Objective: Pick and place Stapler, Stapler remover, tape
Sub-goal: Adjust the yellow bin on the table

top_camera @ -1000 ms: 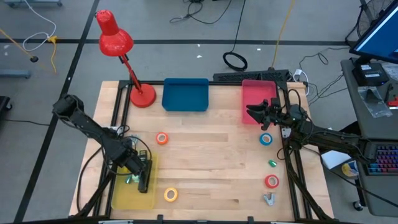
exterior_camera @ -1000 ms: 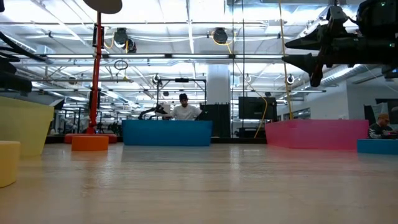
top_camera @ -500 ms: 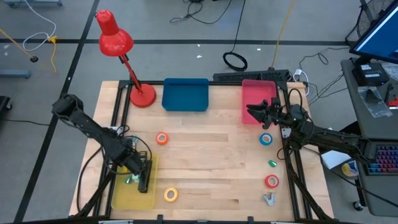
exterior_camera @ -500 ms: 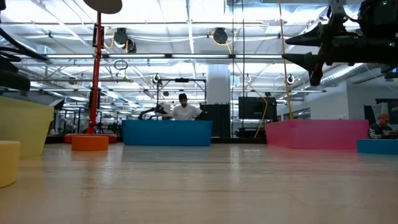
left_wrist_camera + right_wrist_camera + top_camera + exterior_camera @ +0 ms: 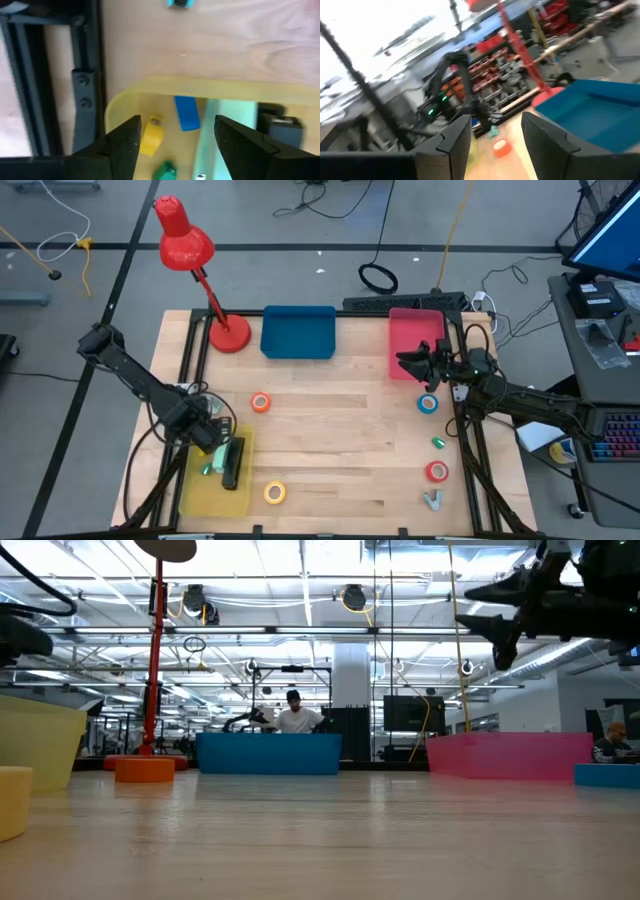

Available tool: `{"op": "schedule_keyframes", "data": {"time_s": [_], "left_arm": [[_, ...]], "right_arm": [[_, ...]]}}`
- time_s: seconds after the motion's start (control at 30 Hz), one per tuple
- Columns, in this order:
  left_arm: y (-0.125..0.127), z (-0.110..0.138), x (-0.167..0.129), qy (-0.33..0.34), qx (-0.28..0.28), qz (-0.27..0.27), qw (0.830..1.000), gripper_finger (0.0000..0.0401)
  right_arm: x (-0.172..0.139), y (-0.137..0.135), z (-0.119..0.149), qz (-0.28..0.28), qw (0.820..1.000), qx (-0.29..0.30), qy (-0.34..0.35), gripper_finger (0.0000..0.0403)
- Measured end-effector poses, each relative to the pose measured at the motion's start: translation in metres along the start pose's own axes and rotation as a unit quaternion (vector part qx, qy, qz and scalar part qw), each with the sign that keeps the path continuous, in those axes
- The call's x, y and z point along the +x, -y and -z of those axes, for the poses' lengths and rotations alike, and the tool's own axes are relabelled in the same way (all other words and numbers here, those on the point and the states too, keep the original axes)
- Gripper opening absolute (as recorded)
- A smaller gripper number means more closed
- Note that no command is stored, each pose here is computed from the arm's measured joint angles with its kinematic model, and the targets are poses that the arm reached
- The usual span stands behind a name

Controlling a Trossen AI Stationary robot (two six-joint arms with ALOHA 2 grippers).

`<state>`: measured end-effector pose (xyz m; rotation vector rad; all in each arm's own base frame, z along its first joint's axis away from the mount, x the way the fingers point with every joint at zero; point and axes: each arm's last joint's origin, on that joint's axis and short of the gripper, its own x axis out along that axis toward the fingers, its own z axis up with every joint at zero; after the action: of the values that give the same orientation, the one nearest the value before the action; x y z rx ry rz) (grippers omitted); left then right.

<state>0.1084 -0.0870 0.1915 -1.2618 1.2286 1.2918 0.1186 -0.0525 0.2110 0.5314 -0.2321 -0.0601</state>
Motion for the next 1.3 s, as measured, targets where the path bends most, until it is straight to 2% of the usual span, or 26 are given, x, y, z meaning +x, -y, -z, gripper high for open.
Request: {"op": "schedule_keyframes", "data": {"time_s": [0.1,0.23,0.33,0.4,0.5,0.6,0.73,0.87,1.0,1.3], "left_arm": [[-0.001,-0.003,-0.004,0.013,0.002,0.032,0.999,0.024],[-0.002,-0.006,-0.007,0.03,0.007,0.069,0.997,0.023],[-0.002,-0.008,-0.009,0.038,0.006,0.087,0.995,0.0226],[-0.002,-0.008,-0.01,0.045,0.008,0.097,0.994,0.0225],[-0.001,-0.009,-0.01,0.056,0.011,0.107,0.993,0.0227],[0.0,-0.009,-0.01,0.068,0.012,0.121,0.99,0.0227],[0.002,-0.01,-0.011,0.088,0.012,0.142,0.986,0.0227],[0.002,-0.01,-0.011,0.09,0.012,0.143,0.986,0.0227],[0.001,-0.008,-0.01,0.057,0.011,0.122,0.991,0.0227],[0.0,-0.003,-0.008,-0.007,-0.004,0.066,0.998,0.0227]], "right_arm": [[0.004,-0.006,-0.008,-0.019,0.999,-0.014,-0.023,0.0162],[0.011,-0.018,-0.02,-0.006,0.993,-0.028,-0.115,0.0148],[0.012,-0.032,-0.032,0.021,0.976,-0.037,-0.212,0.0137],[0.008,-0.042,-0.039,0.046,0.958,-0.025,-0.282,0.0131],[0.0,-0.055,-0.048,0.11,0.921,0.013,-0.374,0.012],[-0.009,-0.064,-0.051,0.172,0.874,0.072,-0.45,0.0108],[-0.016,-0.067,-0.042,0.237,0.795,0.17,-0.531,0.009],[-0.02,-0.07,-0.032,0.275,0.73,0.206,-0.59,0.0074],[-0.017,-0.072,-0.028,0.278,0.716,0.199,-0.609,0.0058],[-0.014,-0.073,-0.025,0.279,0.724,0.167,-0.608,0.0027]]}}
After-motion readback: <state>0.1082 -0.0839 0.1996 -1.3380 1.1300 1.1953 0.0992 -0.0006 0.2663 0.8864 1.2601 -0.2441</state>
